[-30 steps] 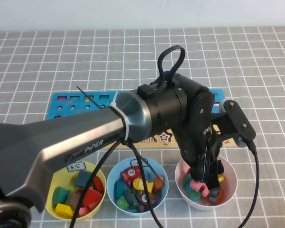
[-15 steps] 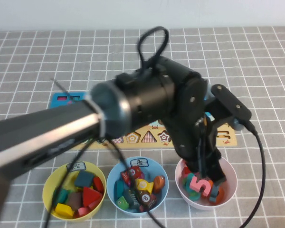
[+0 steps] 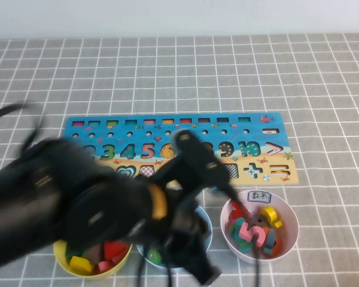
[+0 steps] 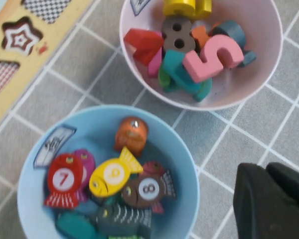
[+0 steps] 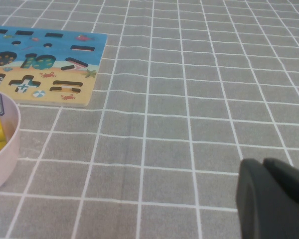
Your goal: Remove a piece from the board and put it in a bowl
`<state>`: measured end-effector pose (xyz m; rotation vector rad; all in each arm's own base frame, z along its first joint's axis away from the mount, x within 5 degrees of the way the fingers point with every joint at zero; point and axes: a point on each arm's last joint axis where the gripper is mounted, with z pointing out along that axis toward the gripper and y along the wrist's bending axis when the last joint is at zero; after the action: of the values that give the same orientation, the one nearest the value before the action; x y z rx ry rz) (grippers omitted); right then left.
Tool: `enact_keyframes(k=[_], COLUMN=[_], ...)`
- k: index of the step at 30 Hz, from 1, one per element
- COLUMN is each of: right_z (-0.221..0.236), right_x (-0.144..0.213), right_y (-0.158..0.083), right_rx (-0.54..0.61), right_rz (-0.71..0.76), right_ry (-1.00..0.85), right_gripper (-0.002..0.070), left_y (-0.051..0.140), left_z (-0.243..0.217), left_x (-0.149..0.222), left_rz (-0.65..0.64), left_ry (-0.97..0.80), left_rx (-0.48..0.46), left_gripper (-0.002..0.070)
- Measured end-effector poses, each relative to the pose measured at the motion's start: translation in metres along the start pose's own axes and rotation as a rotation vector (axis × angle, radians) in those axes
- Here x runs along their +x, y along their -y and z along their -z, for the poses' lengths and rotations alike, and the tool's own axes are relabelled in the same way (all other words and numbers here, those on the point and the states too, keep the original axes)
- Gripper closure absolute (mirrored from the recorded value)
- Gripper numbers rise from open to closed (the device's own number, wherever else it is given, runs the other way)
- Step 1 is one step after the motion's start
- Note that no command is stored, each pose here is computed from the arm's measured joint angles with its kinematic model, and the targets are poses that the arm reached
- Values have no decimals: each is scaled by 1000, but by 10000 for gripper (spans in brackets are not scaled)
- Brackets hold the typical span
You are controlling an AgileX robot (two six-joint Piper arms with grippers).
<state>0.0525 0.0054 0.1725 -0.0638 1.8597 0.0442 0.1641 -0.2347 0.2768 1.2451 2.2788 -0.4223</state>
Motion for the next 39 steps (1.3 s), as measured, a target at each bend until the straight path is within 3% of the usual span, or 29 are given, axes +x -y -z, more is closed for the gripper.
enact_keyframes(k=[8, 17, 30, 35, 39], right_z=[0, 0, 0, 0, 0], right_x=[0, 0, 0, 0, 0], right_y=[0, 0, 0, 0, 0], right_rx=[0, 0, 0, 0, 0], right_rz=[0, 0, 0, 0, 0], right_ry=[0, 0, 0, 0, 0], right_gripper=[694, 694, 694, 694, 694], left_y=[4, 6, 5, 2, -10], left_z=[49, 66, 66, 66, 73], left_x=[61, 117, 123, 127, 147], left_rz=[50, 123, 109, 29, 62], left_ry=[279, 482, 518, 633, 786], left_rx=[-22, -18, -28, -83, -183], left_gripper=[676, 676, 676, 676, 677])
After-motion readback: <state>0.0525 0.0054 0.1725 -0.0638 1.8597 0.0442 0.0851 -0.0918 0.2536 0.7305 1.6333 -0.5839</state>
